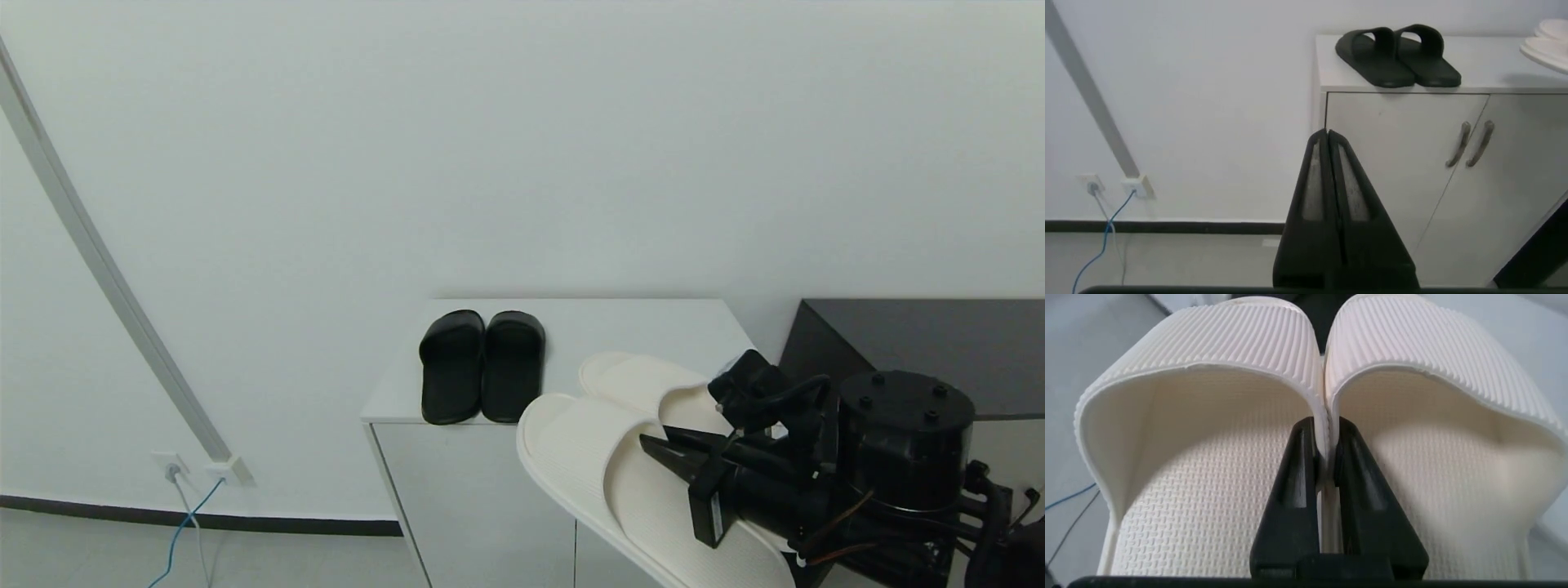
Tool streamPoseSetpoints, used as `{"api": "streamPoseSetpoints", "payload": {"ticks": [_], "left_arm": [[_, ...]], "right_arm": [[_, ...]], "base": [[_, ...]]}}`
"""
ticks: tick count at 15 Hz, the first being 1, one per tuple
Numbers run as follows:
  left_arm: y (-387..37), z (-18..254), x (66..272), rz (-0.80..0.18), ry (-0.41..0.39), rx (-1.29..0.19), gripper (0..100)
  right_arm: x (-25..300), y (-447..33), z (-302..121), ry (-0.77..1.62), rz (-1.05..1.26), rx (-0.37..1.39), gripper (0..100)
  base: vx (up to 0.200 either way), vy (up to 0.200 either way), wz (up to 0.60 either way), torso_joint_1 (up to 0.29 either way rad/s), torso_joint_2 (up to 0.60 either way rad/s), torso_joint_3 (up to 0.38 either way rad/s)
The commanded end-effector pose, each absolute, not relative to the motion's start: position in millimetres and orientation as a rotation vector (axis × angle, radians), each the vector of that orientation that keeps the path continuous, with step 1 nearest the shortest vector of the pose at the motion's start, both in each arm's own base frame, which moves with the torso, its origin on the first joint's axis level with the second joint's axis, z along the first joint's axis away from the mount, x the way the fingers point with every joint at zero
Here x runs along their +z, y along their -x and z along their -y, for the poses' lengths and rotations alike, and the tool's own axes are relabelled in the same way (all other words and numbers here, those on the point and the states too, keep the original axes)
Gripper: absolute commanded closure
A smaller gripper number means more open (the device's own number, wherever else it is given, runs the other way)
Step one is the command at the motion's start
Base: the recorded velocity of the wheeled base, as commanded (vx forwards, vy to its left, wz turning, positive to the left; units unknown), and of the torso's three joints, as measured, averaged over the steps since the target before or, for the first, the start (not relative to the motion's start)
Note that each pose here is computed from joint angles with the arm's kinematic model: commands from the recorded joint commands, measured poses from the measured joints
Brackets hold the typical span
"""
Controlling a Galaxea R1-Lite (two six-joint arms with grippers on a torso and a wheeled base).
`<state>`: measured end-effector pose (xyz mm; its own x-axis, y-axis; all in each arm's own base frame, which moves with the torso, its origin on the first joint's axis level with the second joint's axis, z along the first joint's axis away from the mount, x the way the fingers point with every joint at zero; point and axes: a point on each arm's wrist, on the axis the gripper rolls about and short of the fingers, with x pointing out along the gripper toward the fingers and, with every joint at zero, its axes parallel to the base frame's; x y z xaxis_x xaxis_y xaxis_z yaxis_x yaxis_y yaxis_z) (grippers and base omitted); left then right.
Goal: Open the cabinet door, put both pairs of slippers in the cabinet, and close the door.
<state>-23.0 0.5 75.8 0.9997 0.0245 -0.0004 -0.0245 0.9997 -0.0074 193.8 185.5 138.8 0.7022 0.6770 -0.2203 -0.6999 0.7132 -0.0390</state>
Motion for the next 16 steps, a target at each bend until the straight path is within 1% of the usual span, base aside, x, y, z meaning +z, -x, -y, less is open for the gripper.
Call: {"api": "streamPoseSetpoints", "payload": {"ticks": [1,13,16], "left_arm": [[22.9,-0.4,75.6,-0.001,0.008,0.026,100],[22.9,-0.4,76.1,-0.001,0.011,0.026,100],[22.9,-0.4,76.1,-0.001,0.011,0.026,100]], "right_arm": [[136.2,-196.1,-186.2,0.125,-0.204,0.763,100],[130.2,-197.3,-183.9,0.137,-0.225,0.753,100],[129.9,-197.1,-183.7,0.137,-0.226,0.753,100]], "base": [[-0.2,0.0,0.0,-0.002,0.0,0.007],[0.0,0.0,0.0,0.0,0.0,0.0],[-0.2,0.0,0.0,0.004,0.0,0.002]]}}
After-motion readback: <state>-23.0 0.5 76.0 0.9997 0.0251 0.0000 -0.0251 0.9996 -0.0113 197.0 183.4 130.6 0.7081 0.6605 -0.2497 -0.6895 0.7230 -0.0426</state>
